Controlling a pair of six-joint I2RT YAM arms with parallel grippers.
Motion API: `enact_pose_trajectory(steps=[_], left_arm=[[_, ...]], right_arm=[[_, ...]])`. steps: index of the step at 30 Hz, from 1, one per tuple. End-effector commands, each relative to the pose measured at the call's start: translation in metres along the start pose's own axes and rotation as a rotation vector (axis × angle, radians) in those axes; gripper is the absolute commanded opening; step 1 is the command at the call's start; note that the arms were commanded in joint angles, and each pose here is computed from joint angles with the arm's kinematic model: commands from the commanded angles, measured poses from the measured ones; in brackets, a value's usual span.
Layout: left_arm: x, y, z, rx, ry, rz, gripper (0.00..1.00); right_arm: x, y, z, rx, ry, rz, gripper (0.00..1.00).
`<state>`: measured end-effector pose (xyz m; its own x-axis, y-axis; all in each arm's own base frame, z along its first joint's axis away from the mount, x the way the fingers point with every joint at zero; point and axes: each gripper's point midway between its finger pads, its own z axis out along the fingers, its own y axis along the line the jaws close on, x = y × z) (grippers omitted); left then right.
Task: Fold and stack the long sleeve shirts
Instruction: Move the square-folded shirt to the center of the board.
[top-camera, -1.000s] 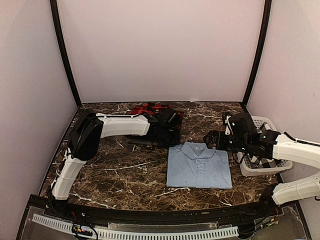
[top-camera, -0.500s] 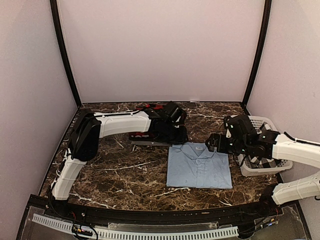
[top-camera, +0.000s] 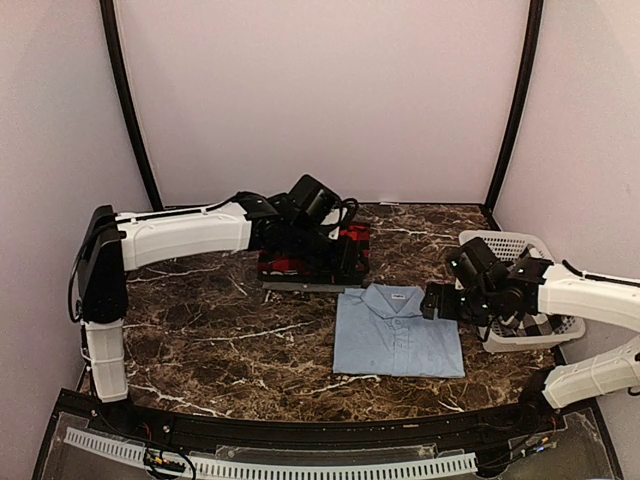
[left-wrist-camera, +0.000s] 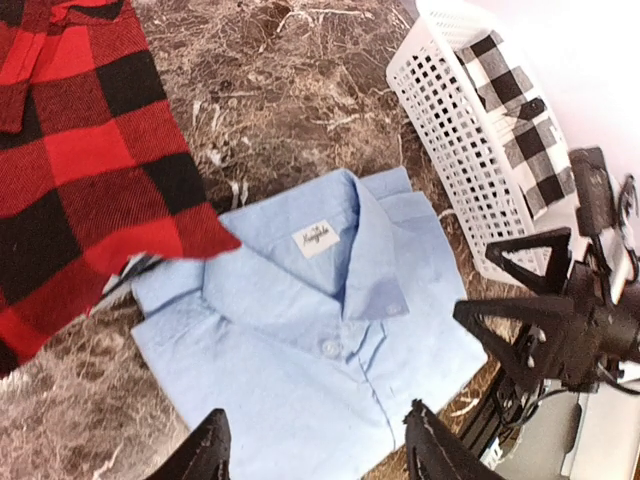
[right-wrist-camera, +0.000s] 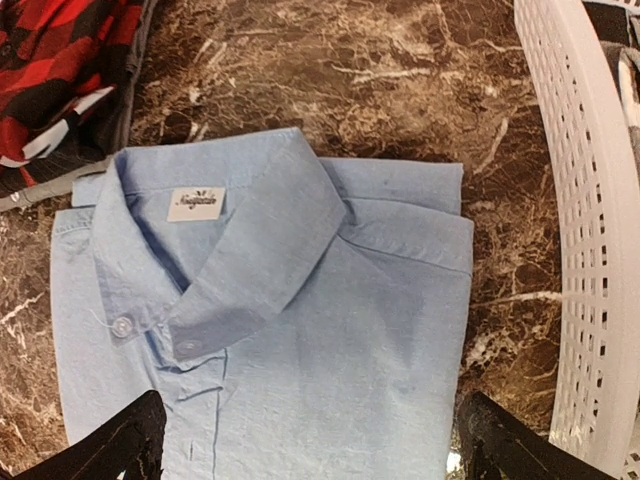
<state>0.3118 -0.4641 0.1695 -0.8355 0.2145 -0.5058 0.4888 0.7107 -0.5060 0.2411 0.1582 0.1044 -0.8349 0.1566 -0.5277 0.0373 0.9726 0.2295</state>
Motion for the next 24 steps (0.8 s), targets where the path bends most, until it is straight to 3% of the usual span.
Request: enact_pose_trajectory(steps=[1, 10, 24], left_arm=[[0.045, 0.01, -0.021, 0.005, 0.079, 0.004, 0.57], [0.118, 0.046, -0.003, -0.04, 0.215, -0.048, 0.48], [0.139, 0.058, 0.048, -0.094, 0.267, -0.074, 0.41]], right_arm=[[0.01, -0.011, 0.005, 0.077, 0.059, 0.02, 0.99], [0.015, -0.022, 0.016, 0.153, 0.085, 0.018, 0.98], [0.003, -0.013, 0.014, 0.123, 0.049, 0.018, 0.99]])
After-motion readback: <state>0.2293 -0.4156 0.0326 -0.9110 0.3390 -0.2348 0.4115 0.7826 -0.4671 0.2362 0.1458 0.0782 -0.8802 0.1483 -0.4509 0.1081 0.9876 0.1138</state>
